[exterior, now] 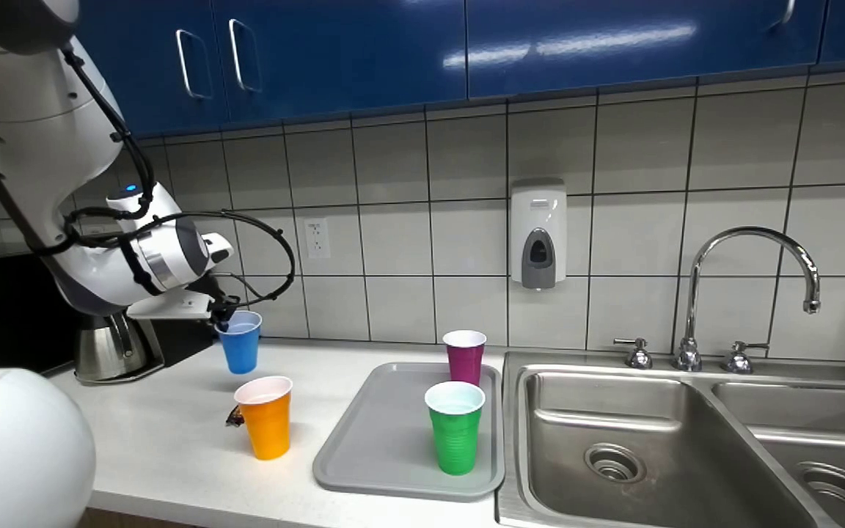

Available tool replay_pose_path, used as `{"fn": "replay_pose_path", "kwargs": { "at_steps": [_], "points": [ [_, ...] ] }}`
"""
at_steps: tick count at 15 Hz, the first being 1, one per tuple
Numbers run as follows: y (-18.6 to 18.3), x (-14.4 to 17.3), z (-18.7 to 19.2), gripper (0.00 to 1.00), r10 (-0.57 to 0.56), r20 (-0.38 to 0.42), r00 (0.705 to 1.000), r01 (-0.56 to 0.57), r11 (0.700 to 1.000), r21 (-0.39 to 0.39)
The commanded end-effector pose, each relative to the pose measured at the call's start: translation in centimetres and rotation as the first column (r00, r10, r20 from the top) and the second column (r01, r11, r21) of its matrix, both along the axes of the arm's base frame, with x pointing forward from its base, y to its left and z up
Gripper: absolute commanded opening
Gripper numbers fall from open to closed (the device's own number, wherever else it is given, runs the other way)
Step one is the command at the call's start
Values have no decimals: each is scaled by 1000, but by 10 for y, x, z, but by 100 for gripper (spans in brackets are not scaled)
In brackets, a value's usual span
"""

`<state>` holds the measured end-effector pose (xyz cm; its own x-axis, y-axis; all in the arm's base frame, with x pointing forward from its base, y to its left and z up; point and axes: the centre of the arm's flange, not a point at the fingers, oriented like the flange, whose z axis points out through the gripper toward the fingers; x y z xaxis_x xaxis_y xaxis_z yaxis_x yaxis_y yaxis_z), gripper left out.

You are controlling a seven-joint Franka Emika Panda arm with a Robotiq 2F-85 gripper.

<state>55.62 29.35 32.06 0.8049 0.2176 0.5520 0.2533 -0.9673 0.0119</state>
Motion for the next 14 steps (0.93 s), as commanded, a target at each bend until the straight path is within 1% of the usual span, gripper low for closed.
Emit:
{"fn": "replay_pose_path", "kwargs": {
  "at_steps": [1,3,8,14],
  "points": [
    [9,-1,6,1,-9,-40,999,10,1000,14],
    [12,-3,6,1,-10,-56,998,11,1000,24],
    [20,-10,-1,1,6,-135,991,1,999,54],
    [24,-17,-13,1,27,-178,984,-18,999,48]
  ]
}}
